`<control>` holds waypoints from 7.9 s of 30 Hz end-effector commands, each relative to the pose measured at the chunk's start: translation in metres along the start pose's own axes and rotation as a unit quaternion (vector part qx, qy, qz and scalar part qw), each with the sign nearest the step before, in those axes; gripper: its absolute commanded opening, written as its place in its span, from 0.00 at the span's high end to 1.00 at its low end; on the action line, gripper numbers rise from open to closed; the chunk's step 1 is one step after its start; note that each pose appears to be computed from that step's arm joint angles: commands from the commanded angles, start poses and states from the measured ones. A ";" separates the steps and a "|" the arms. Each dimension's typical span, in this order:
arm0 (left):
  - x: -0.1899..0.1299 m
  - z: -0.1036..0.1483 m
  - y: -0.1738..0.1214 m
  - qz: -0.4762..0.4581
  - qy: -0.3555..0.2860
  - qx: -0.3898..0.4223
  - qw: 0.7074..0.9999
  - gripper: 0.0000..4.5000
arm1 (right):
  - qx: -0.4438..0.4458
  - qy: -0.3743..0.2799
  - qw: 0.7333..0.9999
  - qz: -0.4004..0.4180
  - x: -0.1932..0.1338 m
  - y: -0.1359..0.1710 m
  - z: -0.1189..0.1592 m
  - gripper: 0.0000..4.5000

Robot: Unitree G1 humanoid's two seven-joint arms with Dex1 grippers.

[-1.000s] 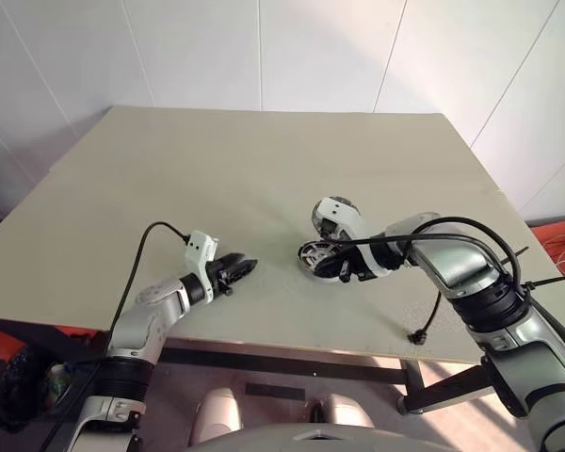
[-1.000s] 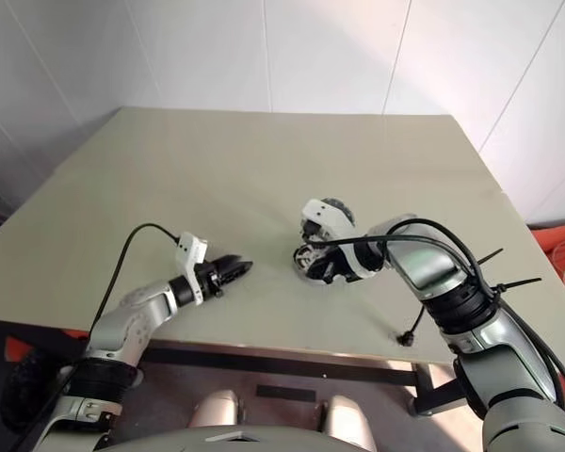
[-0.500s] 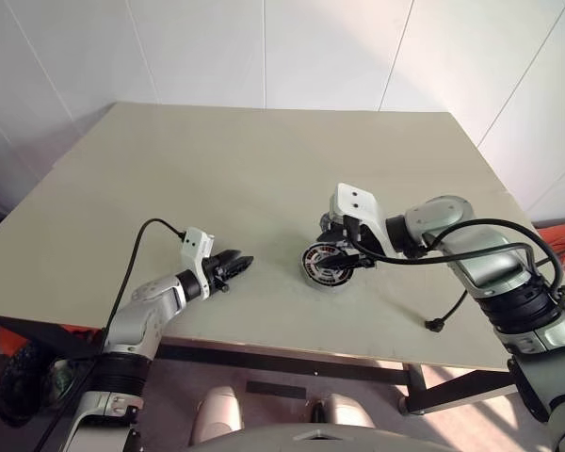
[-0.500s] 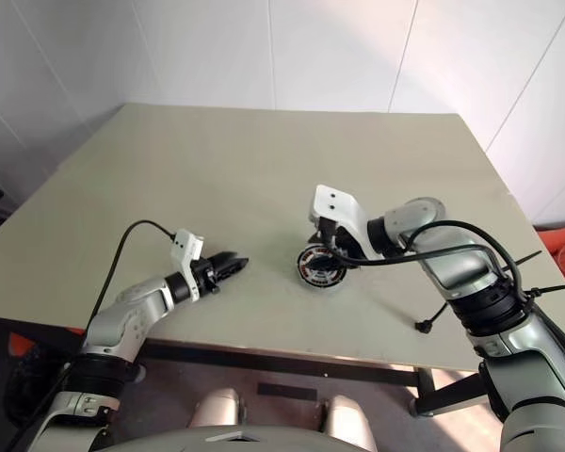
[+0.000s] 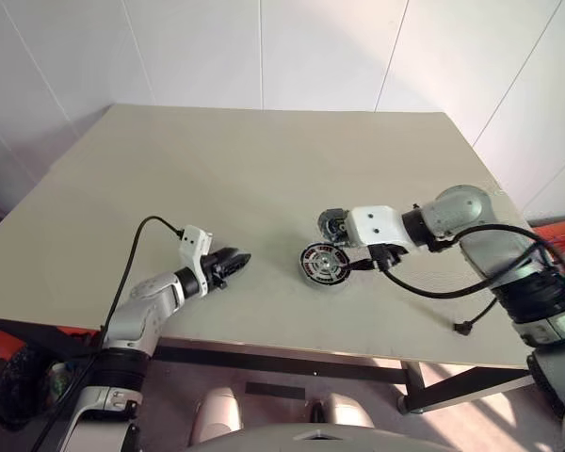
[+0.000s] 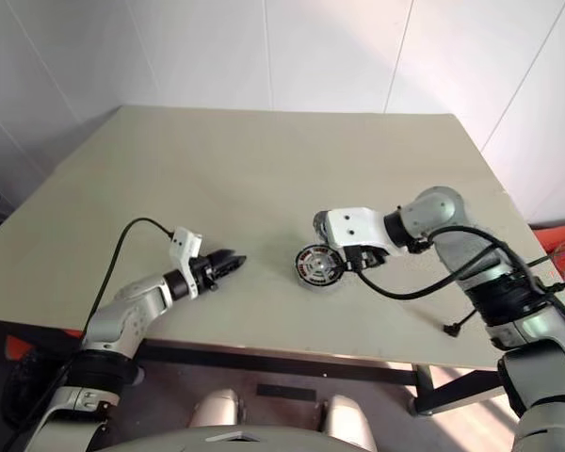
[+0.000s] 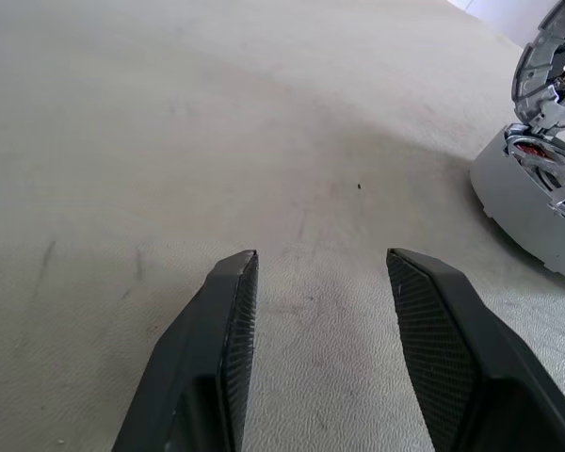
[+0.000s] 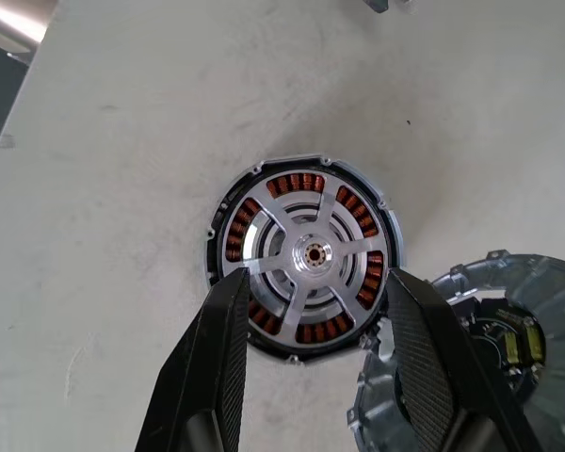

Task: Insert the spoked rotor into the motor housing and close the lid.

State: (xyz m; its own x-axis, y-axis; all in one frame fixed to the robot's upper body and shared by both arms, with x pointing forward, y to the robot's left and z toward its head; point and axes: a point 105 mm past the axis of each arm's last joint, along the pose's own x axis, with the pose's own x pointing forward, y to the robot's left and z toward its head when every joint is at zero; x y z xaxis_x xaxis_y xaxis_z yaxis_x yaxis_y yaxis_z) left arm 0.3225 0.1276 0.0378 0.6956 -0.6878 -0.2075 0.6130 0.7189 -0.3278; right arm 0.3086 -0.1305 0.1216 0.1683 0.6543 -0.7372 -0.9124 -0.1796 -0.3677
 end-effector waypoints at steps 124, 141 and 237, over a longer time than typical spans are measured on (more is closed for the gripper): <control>0.012 -0.001 -0.009 0.029 -0.055 -0.028 0.998 0.49 | -0.086 0.095 0.991 0.044 -0.026 0.029 0.009 0.86; 0.005 0.000 -0.005 0.038 -0.053 -0.026 0.998 0.49 | -0.045 0.090 0.994 0.042 -0.005 0.029 0.000 0.44; 0.016 -0.003 -0.010 0.039 -0.063 -0.037 0.997 0.49 | 0.145 0.065 0.987 -0.018 -0.030 0.004 0.027 1.00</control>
State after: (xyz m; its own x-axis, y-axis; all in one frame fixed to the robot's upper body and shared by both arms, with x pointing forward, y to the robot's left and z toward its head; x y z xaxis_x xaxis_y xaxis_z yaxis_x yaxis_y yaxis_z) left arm 0.3265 0.1140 0.0334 0.7896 -0.6001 -0.1282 0.5186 0.7642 -0.3834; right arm 0.2877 -0.1398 0.1359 0.1924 0.5219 -0.8310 -0.9797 0.0536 -0.1932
